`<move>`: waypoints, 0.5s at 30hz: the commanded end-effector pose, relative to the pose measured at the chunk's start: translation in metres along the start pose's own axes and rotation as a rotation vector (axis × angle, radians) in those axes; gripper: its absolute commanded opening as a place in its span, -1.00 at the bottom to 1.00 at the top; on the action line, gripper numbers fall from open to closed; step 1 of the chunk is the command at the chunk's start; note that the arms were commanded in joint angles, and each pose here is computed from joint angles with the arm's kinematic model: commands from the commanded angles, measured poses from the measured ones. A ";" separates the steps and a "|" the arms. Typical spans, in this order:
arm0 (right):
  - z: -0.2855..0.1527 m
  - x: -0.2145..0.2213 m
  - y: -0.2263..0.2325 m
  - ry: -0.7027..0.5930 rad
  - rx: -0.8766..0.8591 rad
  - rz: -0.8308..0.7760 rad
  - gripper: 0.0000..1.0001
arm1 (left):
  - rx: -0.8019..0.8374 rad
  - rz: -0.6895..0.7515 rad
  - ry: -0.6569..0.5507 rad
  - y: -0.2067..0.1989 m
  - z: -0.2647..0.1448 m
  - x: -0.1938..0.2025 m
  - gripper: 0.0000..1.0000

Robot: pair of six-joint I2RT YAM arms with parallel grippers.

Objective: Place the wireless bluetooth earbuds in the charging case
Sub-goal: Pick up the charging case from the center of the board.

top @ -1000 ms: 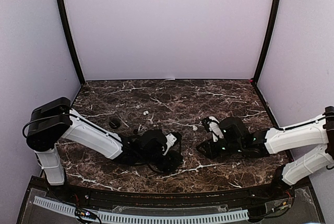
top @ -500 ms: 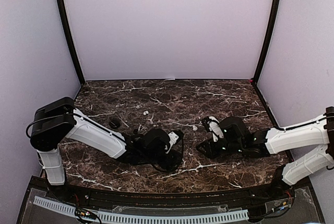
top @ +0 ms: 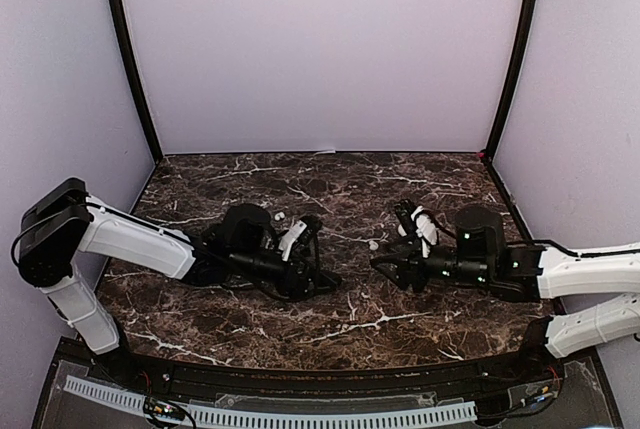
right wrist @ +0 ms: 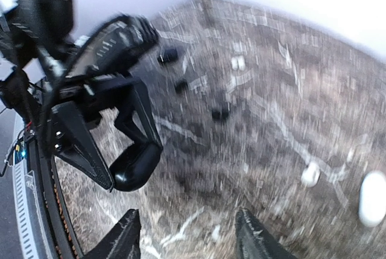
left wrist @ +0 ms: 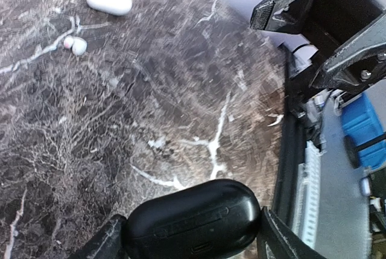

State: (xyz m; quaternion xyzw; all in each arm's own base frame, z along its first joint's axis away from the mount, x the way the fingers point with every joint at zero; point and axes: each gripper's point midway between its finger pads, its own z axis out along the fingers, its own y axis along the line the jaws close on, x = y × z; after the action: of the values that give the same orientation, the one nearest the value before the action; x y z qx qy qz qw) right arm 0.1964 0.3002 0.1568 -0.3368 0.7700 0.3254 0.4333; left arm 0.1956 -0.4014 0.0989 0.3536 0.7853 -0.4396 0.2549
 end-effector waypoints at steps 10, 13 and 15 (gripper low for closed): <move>-0.034 -0.047 0.033 -0.387 -0.103 -0.515 0.30 | 0.255 0.038 -0.042 -0.048 -0.042 -0.019 0.30; -0.025 -0.041 0.045 -0.356 -0.177 -0.606 0.29 | 0.274 0.047 -0.038 -0.051 -0.043 -0.019 0.30; -0.019 -0.037 0.052 -0.349 -0.209 -0.669 0.27 | 0.288 0.053 -0.031 -0.052 -0.042 -0.018 0.30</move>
State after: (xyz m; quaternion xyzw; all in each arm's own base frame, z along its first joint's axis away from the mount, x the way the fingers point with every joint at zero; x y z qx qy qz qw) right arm 0.1719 0.3059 0.1922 -0.4914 0.5757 0.3014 0.5799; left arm 0.1695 -0.3904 0.1430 0.3807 0.7280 -0.5258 0.2206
